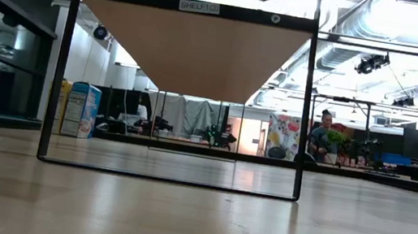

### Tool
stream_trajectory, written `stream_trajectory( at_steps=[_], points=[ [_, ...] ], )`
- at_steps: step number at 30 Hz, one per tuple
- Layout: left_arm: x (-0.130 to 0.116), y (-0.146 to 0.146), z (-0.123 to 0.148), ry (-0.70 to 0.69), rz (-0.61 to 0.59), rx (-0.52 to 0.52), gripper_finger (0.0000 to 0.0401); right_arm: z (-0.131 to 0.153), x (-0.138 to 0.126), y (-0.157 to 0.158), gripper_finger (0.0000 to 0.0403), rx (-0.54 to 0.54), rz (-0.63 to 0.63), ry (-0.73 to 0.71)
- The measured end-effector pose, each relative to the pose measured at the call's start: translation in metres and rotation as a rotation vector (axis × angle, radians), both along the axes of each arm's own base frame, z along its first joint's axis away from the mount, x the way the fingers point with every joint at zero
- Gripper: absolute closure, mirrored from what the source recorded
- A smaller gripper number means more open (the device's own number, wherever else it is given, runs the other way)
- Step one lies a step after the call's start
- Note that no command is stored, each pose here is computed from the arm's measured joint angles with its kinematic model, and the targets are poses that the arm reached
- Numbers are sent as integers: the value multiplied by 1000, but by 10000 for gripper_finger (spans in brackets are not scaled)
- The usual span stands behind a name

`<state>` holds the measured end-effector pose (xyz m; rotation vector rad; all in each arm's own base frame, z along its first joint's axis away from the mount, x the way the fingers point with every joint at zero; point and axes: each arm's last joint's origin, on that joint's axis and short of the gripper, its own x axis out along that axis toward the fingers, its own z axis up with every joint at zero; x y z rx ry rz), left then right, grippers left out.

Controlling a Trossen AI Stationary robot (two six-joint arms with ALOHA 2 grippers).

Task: Stack cereal on shelf
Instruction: Put the bottom yellow cereal box on the shelf

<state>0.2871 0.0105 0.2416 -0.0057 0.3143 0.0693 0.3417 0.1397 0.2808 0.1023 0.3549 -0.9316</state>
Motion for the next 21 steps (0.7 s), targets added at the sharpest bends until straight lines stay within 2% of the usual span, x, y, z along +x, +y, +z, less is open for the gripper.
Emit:
stream_trajectory(
  at_steps=[7,14,18,21],
  points=[
    [-4,-10,8,-30,-36,9,401,24,-16,3,400,28,84,29],
    [-4,-14,8,-29,-51,10,401,35,-39,2,399,21,160,172],
    [-8,-15,13,-41,-69,6,401,36,-60,-8,395,90,98,255],
    [-15,-20,22,-63,-98,3,401,36,-78,-21,376,115,-26,345]
  ],
)
